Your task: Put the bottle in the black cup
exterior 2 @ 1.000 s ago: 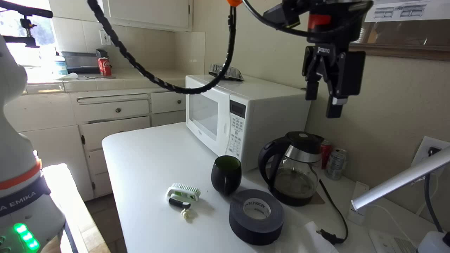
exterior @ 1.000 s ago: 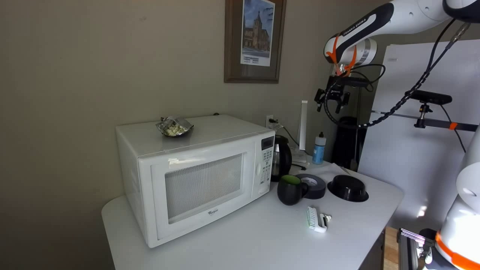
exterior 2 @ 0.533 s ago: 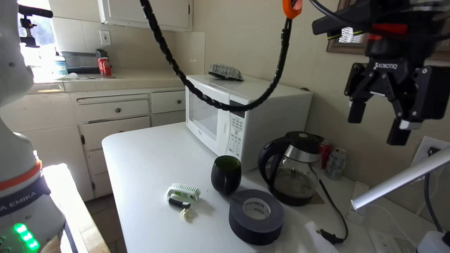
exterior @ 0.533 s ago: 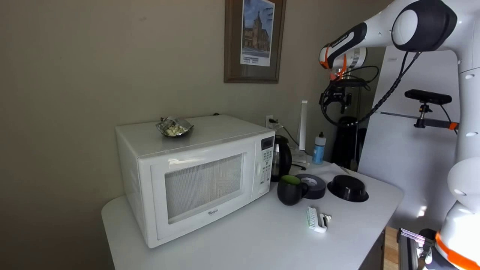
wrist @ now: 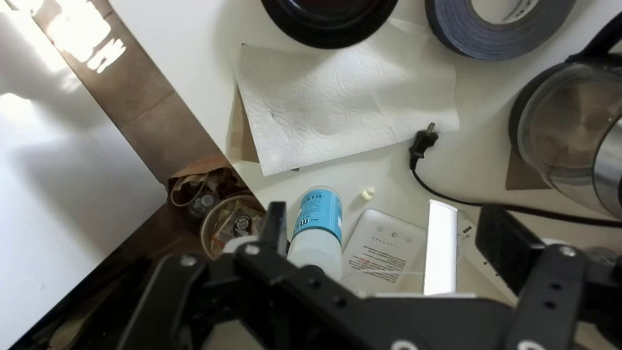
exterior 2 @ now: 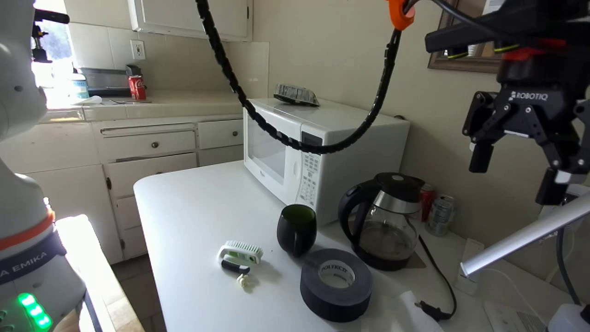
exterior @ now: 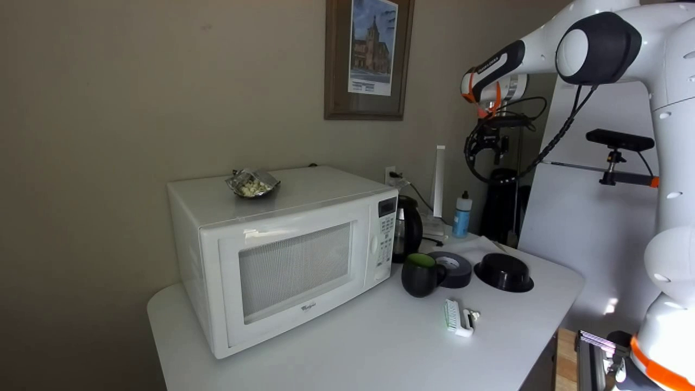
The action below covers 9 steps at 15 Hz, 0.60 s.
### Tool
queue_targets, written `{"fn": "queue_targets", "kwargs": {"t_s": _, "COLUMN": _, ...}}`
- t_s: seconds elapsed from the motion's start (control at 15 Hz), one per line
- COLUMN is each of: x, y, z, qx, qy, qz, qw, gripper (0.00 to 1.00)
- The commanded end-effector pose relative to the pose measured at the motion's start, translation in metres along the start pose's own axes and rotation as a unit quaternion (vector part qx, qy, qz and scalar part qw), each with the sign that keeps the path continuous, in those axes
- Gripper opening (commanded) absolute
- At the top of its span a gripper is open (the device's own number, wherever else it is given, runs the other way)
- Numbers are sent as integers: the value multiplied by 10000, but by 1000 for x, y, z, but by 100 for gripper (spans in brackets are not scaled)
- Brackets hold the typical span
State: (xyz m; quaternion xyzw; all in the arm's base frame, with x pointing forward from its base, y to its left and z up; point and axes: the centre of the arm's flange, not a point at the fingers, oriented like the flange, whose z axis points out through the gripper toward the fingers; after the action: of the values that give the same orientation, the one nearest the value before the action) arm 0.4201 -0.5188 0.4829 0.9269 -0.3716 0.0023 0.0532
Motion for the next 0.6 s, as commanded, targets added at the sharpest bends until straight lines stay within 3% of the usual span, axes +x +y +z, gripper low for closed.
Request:
{"fn": "queue_targets", "kwargs": {"t_s": 0.0, "x": 37, "y": 47, "z": 21, "qx": -136, "qy": -299, "qz": -945, "qw": 9950, "gripper": 100}}
{"fn": "queue_targets", "kwargs": {"t_s": 0.27, "x": 61, "y": 86, "z": 43, "qx": -87, "qy": -474, "qz": -1817, "qw": 9822, "gripper": 100}}
{"fn": "queue_targets", "kwargs": {"t_s": 0.4, "x": 66, "y": 91, "z": 54, "qx": -12, "qy": -369, "qz": -1763, "qw": 9837, "gripper": 100}}
{"fn": "queue_targets", "kwargs": {"t_s": 0.47, "x": 34, "y": 86, "z": 54, "qx": -53, "qy": -320, "qz": -1645, "qw": 9858, "gripper": 100}}
{"fn": "queue_targets", "kwargs": {"t_s": 0.53, "x": 39, "y": 88, "z": 57, "qx": -49, "qy": -301, "qz": -1659, "qw": 9857, "gripper": 100}}
